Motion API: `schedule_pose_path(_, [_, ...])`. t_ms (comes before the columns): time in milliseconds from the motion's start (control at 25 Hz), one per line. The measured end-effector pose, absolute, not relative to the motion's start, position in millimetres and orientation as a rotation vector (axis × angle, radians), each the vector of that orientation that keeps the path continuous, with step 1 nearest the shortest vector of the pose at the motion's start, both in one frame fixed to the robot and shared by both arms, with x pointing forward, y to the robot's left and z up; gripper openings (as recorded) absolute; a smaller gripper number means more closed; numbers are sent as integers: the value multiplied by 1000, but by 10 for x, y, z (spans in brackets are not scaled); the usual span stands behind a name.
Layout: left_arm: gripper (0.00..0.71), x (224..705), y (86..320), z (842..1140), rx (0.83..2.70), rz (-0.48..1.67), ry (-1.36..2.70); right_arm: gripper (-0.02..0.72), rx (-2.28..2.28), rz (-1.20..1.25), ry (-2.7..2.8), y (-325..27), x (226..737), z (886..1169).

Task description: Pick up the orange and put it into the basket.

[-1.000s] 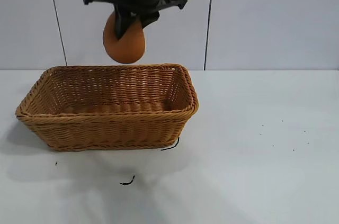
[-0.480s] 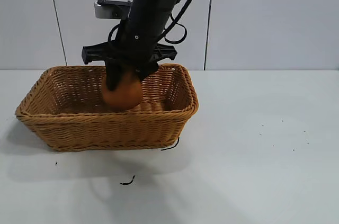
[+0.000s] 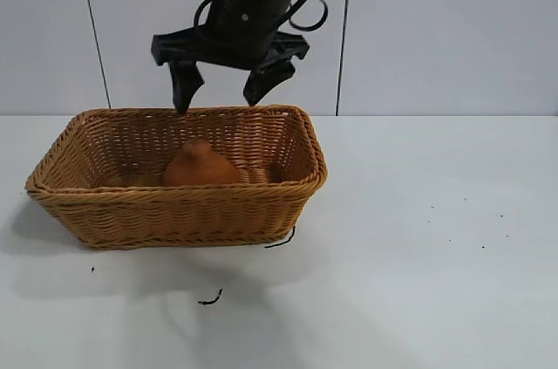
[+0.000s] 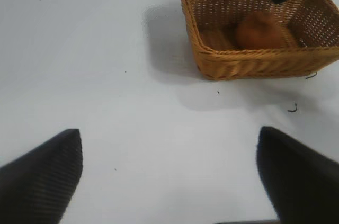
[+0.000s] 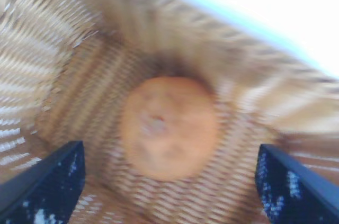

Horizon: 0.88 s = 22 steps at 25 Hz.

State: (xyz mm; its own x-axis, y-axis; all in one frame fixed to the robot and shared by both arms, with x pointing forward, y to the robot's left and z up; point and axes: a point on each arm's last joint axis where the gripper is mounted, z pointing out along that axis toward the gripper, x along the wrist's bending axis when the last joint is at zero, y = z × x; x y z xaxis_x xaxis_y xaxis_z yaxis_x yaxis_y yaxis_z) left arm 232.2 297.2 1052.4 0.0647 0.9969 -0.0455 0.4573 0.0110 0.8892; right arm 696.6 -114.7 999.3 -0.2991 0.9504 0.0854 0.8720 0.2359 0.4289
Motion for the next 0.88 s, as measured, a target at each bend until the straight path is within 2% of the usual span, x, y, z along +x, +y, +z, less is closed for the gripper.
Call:
schedule_pose_path(320, [639, 2322, 2972, 10524, 1558, 869, 1502, 631, 1952, 445, 2190, -1992, 7133, 9956])
schedule_pose_path(680, [639, 2322, 2972, 10524, 1558, 869, 1502, 631, 2082, 194, 2102, -2714, 7121, 9909])
schedule_pose_path(880, [639, 2322, 2972, 10524, 1558, 869, 1502, 631, 2144, 173, 2031, -3028, 7117, 9932])
